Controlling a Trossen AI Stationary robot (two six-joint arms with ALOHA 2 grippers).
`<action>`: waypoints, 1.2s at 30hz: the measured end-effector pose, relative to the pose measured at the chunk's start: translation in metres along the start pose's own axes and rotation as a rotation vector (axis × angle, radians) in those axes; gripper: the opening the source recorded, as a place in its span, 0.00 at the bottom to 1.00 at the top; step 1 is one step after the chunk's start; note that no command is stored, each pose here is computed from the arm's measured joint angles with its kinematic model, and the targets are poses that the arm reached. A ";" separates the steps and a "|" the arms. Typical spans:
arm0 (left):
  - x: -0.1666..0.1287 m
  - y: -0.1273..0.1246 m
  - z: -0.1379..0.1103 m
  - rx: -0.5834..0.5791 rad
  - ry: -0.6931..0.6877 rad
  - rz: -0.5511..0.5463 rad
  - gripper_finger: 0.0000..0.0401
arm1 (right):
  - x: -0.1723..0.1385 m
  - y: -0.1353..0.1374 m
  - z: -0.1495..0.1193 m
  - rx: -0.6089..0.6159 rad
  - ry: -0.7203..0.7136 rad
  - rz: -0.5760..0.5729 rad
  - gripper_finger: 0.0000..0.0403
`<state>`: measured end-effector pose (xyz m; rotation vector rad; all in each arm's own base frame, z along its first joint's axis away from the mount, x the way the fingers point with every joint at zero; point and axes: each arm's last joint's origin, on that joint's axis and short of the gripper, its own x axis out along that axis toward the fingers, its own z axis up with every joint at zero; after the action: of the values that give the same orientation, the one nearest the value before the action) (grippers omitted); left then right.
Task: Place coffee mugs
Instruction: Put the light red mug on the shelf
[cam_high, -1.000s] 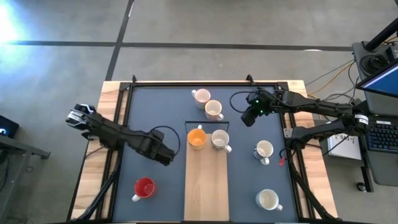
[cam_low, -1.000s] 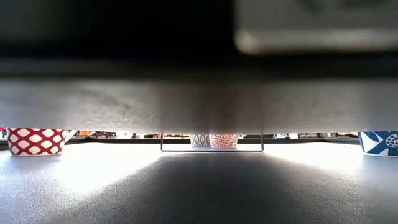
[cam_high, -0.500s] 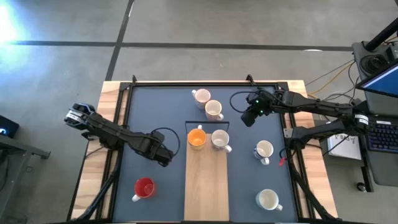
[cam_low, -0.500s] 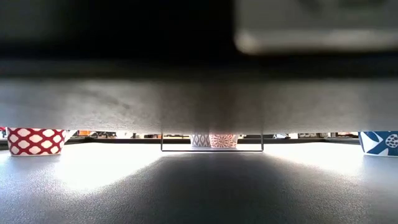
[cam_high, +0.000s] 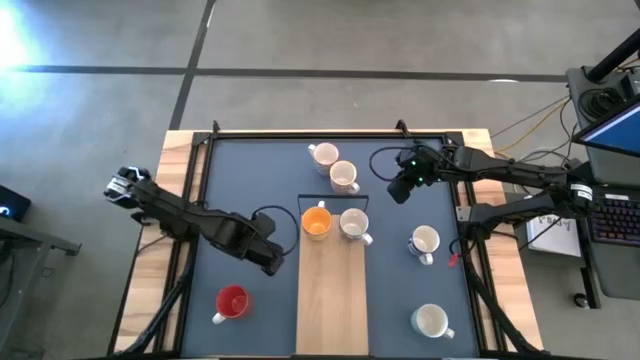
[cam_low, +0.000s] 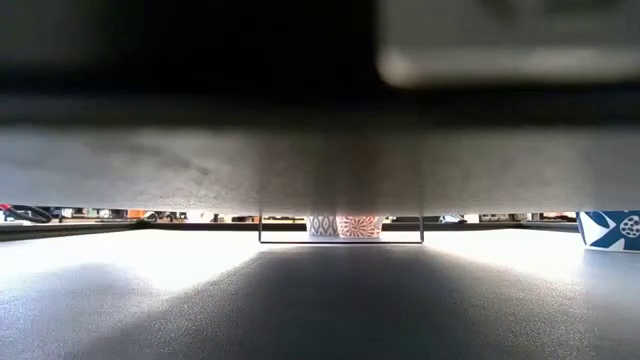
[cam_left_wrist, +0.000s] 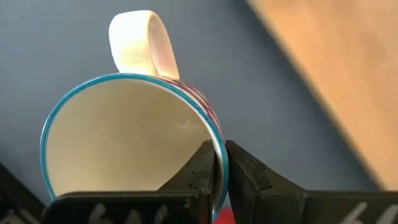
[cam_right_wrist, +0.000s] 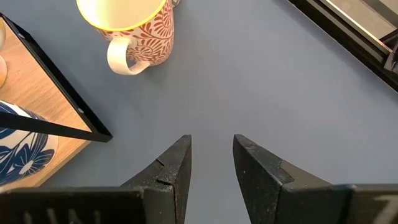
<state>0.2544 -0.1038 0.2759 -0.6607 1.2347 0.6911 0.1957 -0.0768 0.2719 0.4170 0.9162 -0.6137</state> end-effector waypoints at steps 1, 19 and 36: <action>-0.002 -0.004 0.000 0.006 -0.005 -0.009 0.02 | 0.000 0.000 0.000 0.000 0.000 0.000 0.27; -0.025 -0.083 0.008 0.268 -0.001 0.040 0.02 | 0.000 0.000 0.000 0.000 0.000 0.000 0.27; -0.016 -0.147 0.018 0.345 -0.021 -0.013 0.02 | 0.000 0.000 0.000 0.000 0.000 0.000 0.27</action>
<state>0.3767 -0.1841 0.3066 -0.3743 1.2905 0.4569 0.1956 -0.0768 0.2719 0.4173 0.9162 -0.6135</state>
